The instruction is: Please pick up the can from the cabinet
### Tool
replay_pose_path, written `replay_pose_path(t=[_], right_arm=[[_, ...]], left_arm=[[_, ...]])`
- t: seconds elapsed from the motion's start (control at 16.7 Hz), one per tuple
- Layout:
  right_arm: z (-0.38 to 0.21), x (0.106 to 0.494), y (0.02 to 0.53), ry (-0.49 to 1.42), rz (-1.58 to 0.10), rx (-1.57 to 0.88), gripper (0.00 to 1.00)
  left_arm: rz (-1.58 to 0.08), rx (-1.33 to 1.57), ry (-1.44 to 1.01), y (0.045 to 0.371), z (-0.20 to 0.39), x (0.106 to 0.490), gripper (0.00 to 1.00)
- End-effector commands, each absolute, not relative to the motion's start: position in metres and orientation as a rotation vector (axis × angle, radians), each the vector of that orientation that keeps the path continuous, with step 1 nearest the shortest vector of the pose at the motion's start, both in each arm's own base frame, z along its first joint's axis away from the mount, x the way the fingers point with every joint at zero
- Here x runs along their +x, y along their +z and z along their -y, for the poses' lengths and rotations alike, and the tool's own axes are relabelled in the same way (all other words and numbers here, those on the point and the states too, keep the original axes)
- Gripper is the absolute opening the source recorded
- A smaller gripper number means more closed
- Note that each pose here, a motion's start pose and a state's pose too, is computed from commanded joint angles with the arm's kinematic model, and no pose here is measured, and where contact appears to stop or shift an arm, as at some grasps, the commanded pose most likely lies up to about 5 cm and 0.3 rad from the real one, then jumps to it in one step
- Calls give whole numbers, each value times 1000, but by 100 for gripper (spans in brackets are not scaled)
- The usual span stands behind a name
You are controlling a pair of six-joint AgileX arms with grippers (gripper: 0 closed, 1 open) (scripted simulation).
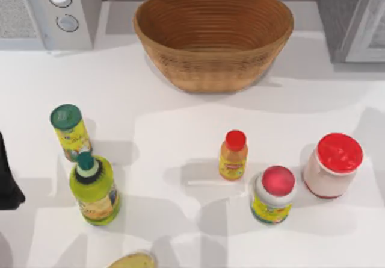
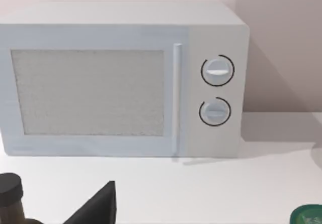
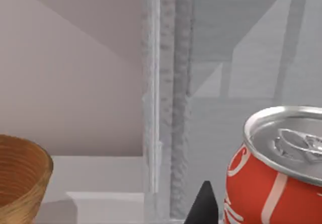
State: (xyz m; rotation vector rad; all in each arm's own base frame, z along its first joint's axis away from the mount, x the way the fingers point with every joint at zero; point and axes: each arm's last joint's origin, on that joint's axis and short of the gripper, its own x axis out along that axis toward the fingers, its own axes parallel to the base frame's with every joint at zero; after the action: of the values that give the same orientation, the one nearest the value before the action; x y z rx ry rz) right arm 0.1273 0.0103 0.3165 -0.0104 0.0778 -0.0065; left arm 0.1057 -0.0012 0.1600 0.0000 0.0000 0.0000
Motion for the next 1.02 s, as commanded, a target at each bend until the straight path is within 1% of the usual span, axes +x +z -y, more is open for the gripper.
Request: replay_pose_path(t=[0.24, 0.42, 0.6, 1.02], right_arm=[[-3, 111, 223, -3, -79, -5, 0], [0, 107, 181, -1, -38, -1, 0], [1, 106, 162, 0, -3, 0, 0], [1, 107, 160, 6, -9, 2, 0]], left_arm=[[0, 0, 0, 160, 1, 106, 100], [0, 0, 0, 160, 1, 106, 100], [0, 0, 0, 160, 1, 106, 100], [0, 0, 0, 160, 1, 106, 100]])
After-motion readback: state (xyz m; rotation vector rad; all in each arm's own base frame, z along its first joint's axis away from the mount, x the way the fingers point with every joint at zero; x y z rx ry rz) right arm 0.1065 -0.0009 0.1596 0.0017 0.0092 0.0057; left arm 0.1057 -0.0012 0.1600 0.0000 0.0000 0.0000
